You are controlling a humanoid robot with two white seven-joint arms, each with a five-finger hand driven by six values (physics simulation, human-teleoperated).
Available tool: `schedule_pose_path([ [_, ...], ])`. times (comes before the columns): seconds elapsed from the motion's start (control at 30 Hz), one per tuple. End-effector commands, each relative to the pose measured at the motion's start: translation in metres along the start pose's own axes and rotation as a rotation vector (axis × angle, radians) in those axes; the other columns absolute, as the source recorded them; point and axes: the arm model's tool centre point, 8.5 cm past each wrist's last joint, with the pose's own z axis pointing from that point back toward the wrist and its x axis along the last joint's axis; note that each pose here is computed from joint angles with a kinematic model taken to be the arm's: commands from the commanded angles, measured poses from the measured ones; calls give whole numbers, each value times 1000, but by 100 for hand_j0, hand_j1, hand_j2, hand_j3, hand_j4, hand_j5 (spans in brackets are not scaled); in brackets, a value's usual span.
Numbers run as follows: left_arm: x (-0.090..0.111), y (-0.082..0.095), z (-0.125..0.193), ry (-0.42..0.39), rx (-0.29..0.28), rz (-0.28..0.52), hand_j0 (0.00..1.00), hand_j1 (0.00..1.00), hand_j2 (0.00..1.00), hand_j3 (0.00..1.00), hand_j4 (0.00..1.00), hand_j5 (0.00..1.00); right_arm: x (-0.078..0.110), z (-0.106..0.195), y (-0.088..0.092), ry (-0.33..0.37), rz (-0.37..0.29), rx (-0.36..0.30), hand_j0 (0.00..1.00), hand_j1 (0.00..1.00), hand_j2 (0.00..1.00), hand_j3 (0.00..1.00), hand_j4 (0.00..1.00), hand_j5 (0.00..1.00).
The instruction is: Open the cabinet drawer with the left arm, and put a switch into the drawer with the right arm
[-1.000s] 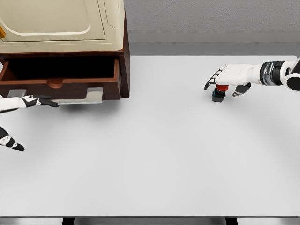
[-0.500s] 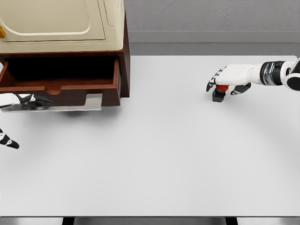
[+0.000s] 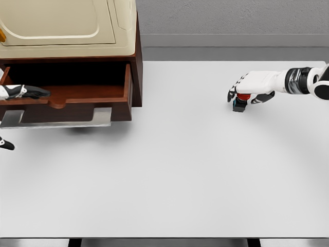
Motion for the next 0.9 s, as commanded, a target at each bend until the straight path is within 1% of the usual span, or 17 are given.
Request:
schedule_pose_path([
  [0.0, 9, 3, 7, -50, 6, -42, 100, 100, 100, 100, 100, 100, -1, 1, 0, 3, -6, -4, 69, 69, 69, 69, 69, 69],
  [0.03, 11, 3, 7, -66, 6, -55, 100, 100, 100, 100, 100, 100, 0, 0, -1, 1, -4, -4, 68, 68, 68, 68, 68, 68],
  [0.07, 13, 4, 10, -68, 5, -67, 100, 100, 100, 100, 100, 100, -1, 0, -1, 1, -6, -4, 66, 66, 66, 66, 66, 66],
  [0.1, 14, 6, 11, -67, 7, -68, 100, 100, 100, 100, 100, 100, 0, 0, 0, 1, -7, -3, 66, 66, 66, 66, 66, 66],
  [0.17, 19, 14, 17, -54, 25, -81, 100, 100, 100, 100, 100, 100, -1, 0, 0, 1, -7, -5, 66, 66, 66, 66, 66, 66],
  [0.2, 25, 22, 27, -35, 39, -86, 100, 100, 100, 100, 100, 100, -1, 0, 0, 1, -7, -5, 66, 66, 66, 66, 66, 66],
  [0.23, 26, 24, 31, -20, 42, -92, 100, 100, 100, 100, 100, 100, -1, 0, 0, 1, -7, -5, 66, 66, 66, 66, 66, 66],
  [0.3, 25, 27, 33, 15, 47, -78, 100, 100, 100, 100, 100, 100, -1, 0, 0, 1, -7, -5, 65, 65, 65, 65, 65, 65],
  [0.4, 30, 32, 34, -1, 65, -83, 100, 100, 100, 100, 100, 100, 0, 0, 0, -1, -8, -5, 65, 65, 65, 65, 65, 65],
  [0.5, 29, 32, 32, 3, 67, -75, 100, 100, 100, 100, 100, 100, 0, -1, 2, -2, -10, 0, 66, 66, 66, 66, 66, 66],
  [0.57, 30, 33, 28, -18, 74, -73, 100, 100, 100, 100, 100, 100, 0, -1, 3, -1, -12, 0, 66, 66, 66, 66, 66, 66],
  [0.73, 22, 32, 21, 17, 78, -22, 100, 100, 100, 100, 100, 100, 1, -3, 4, -4, -14, 2, 66, 66, 66, 66, 66, 66],
  [0.87, 21, 31, 19, 15, 76, -19, 100, 100, 100, 100, 100, 100, 0, -3, 5, -2, -16, 4, 65, 65, 65, 65, 65, 65],
])
